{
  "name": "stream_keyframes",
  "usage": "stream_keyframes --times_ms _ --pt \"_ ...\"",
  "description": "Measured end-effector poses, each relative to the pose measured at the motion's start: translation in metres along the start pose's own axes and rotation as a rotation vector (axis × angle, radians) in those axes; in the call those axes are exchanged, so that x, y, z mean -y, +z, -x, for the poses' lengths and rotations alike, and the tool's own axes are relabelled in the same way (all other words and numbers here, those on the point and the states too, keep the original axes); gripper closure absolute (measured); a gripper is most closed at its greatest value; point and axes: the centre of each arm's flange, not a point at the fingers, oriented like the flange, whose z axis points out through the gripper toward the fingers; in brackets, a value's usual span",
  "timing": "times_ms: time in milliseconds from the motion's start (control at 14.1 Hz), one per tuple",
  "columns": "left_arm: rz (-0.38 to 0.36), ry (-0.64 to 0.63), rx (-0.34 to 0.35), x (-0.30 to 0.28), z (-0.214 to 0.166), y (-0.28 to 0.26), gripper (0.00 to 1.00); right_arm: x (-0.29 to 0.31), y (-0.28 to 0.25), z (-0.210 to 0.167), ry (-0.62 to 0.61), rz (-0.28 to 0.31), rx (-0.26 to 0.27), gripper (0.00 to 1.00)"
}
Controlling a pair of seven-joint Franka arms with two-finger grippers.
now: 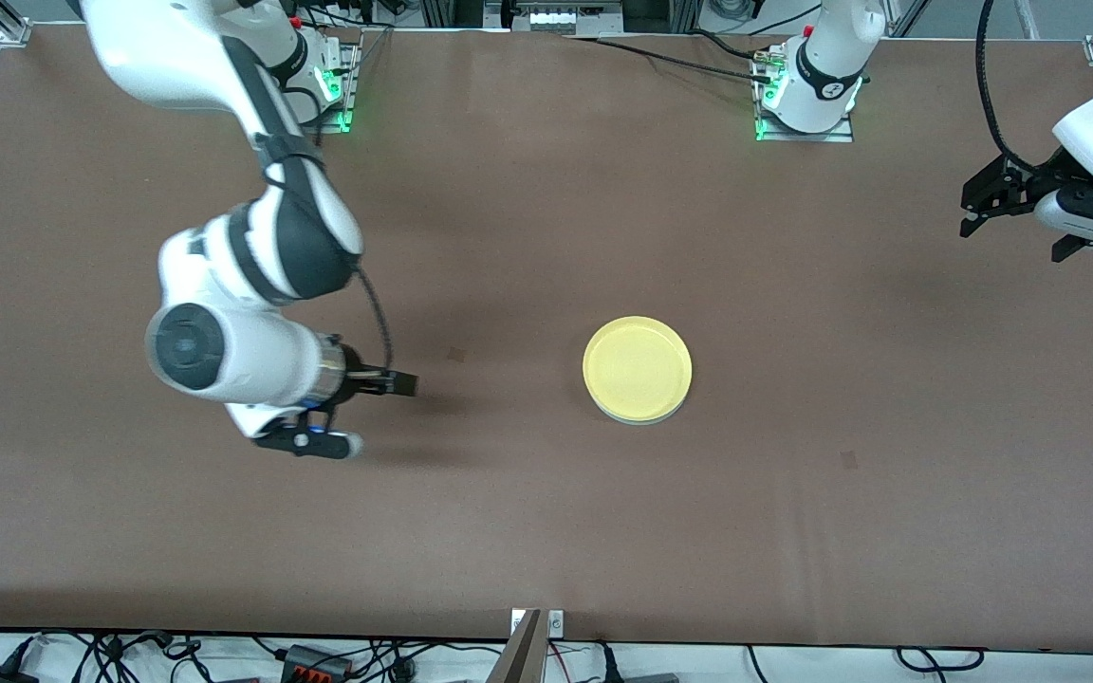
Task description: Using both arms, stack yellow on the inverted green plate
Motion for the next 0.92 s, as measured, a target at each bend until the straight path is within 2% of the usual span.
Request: stream_keyframes --times_ms 142,498,782,924 --pt "0.001 -0.001 0.002 0.001 -0.001 0.001 0.0 -0.041 -0.029 -0.01 -0.012 -0.005 -0.02 0.0" --pt "0.001 0.003 0.003 -0.001 -0.002 0.001 0.0 -0.125 -0.085 -0.02 -0.013 0.095 -0.099 0.0" --pt "0.001 0.005 0.003 -0.002 -0.002 0.001 0.0 -0.2 -0.134 -0.005 -0.039 0.112 -0.135 0.0" --pt "0.001 0.005 0.003 -0.002 -0.002 0.001 0.0 -0.229 -0.156 0.011 -0.077 0.125 -0.171 0.0"
